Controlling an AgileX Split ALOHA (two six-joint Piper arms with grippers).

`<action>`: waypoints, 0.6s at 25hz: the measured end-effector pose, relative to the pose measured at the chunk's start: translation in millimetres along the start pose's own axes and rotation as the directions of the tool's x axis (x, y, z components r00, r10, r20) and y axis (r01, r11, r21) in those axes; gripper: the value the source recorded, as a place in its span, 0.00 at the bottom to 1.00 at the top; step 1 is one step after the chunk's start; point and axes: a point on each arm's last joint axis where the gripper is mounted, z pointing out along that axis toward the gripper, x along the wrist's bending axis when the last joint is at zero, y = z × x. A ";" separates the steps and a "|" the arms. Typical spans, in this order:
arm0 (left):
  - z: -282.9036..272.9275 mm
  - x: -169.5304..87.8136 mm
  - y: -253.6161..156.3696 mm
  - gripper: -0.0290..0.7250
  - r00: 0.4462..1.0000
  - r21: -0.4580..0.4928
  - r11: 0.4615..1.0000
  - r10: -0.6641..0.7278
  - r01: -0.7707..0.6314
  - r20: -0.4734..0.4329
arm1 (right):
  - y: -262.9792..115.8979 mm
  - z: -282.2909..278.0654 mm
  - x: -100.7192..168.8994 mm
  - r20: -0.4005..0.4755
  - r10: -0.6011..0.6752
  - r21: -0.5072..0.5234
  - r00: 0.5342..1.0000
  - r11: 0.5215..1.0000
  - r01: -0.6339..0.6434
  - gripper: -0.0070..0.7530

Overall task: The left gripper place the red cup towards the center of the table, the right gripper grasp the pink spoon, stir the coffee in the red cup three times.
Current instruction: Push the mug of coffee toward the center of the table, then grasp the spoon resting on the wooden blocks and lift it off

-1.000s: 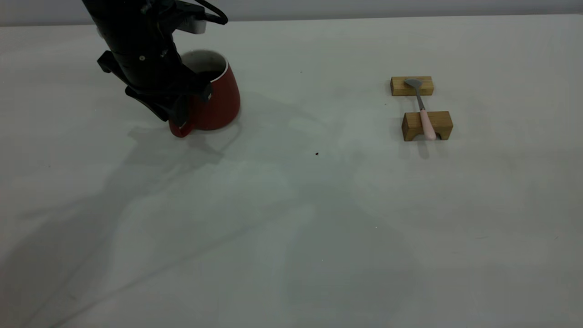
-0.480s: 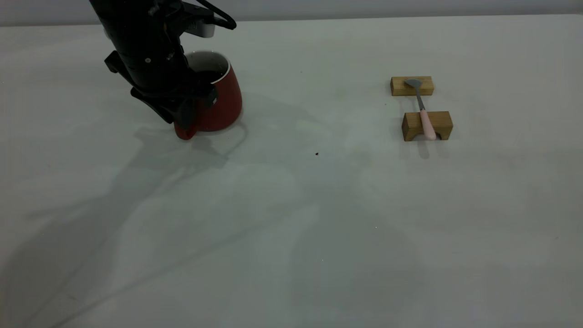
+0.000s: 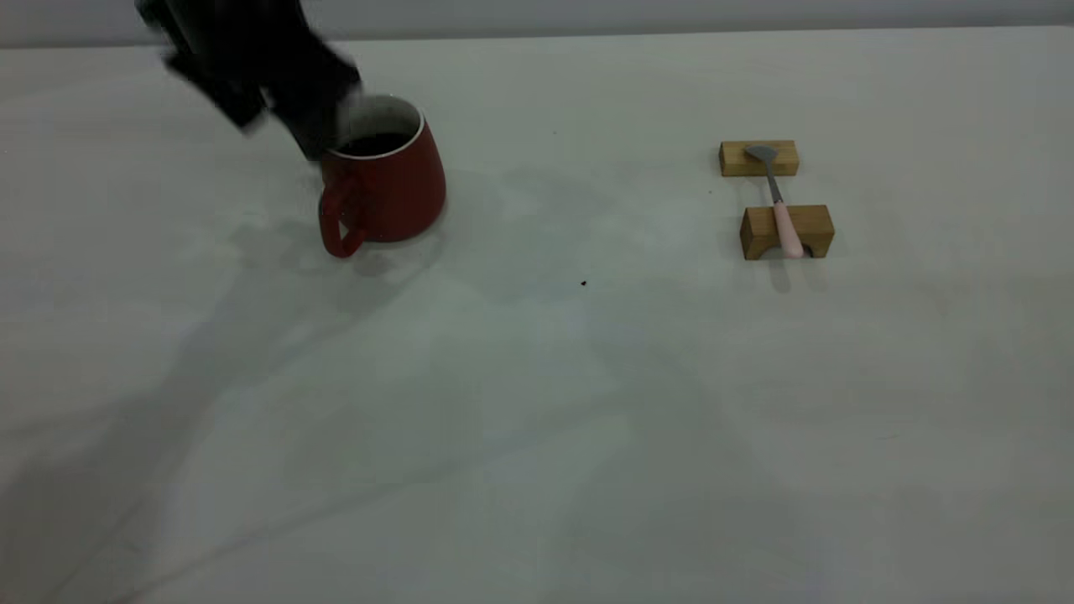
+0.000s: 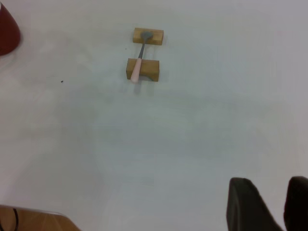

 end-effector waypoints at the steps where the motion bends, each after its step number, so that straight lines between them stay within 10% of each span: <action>1: -20.1 3.7 -0.3 0.91 1.000 -0.011 1.000 0.005 -0.005 -0.017 | 0.0 0.0 0.0 0.000 0.000 0.000 1.000 1.000 0.000 0.32; 15: -247.6 23.5 -91.4 0.45 0.958 -0.099 0.962 -0.263 0.253 -0.112 | 0.0 0.0 0.0 0.000 0.000 0.000 1.000 1.000 0.000 0.32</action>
